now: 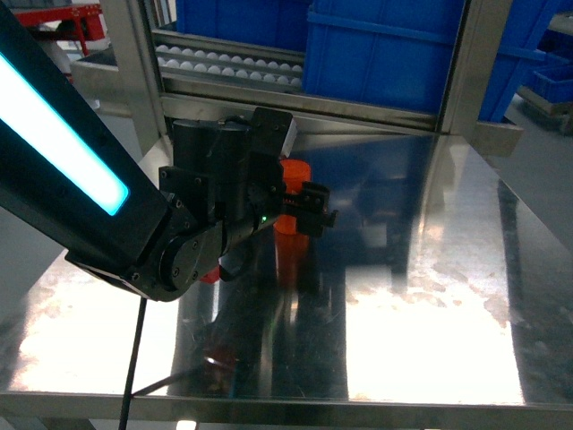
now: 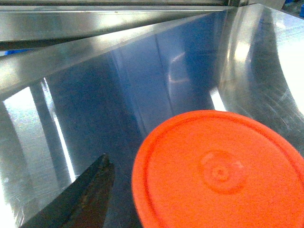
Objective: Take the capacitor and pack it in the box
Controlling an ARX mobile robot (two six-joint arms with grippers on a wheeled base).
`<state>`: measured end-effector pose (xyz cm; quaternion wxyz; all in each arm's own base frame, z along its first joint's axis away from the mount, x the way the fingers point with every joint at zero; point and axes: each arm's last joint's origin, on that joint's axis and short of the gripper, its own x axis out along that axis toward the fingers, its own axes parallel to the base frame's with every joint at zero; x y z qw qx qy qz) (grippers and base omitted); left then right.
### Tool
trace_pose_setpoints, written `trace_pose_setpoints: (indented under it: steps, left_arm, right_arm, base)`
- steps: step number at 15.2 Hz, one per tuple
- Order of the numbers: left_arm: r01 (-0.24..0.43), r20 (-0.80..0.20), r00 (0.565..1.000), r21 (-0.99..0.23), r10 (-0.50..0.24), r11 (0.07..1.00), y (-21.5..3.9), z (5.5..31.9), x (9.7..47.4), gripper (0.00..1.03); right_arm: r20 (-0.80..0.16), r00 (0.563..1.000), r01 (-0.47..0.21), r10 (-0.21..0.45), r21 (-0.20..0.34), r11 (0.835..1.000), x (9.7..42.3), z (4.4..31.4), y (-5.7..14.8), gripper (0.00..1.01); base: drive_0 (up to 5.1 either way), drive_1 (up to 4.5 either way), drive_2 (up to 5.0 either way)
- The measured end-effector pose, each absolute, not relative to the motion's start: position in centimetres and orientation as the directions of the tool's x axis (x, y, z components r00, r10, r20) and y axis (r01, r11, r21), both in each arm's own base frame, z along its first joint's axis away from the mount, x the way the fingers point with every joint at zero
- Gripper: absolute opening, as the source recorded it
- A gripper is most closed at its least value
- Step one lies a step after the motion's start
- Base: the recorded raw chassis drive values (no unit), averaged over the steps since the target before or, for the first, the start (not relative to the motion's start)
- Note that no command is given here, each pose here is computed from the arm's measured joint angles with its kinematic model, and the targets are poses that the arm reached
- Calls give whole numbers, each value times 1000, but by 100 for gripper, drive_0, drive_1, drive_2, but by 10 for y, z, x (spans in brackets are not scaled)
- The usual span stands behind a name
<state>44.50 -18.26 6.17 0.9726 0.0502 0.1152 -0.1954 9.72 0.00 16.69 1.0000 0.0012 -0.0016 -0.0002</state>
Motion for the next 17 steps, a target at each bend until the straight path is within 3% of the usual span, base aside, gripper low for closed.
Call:
trace_pose_setpoints:
  steps: [2,3,5,7,9,10,11,13,17]
  left_arm:
    - [387,-268,894,56,-360,920,-182,59,445,50]
    - [381,-267,896,53,-354,923,-182,61,444,44]
    - [368,-251,902,29,-350,929,-176,75,431,44]
    - [340,-155,929,-8,-337,940,-160,120,404,44]
    - [261,-2,965,-15,-261,965,-129,172,364,44]
    - [184,27,983,-7,-183,983,-105,186,329,44]
    - [111,-5,994,5,-111,994,-85,186,290,44]
    - [48,-4,999,32,-48,998,-74,191,223,44]
    - [-48,-31,998,39,49,998,-55,189,168,44]
  right_arm:
    - [3,1000,0,0,2,1000,97,167,0,98]
    - [3,1000,0,0,2,1000,97,167,0,98]
    - [3,1000,0,0,2,1000,97,167,0,98]
    - [3,1000,0,0,2,1000,97,167,0,98]
    - [3,1000,0,0,2,1000,97,167,0,98]
    - [3,1000,0,0,2,1000,97,167,0,98]
    - [3,1000,0,0,3,1000,97,167,0,98]
    - [3,1000,0,0,3,1000,97,167,0,98]
    - [3,1000,0,0,2,1000,97,167,0,98]
  base:
    - [0,0,0]
    - [0,0,0]
    - [0,0,0]
    - [0,0,0]
    - [0,0,0]
    - [0,0,0]
    - [0,0,0]
    - [0,0,0]
    - [0,0,0]
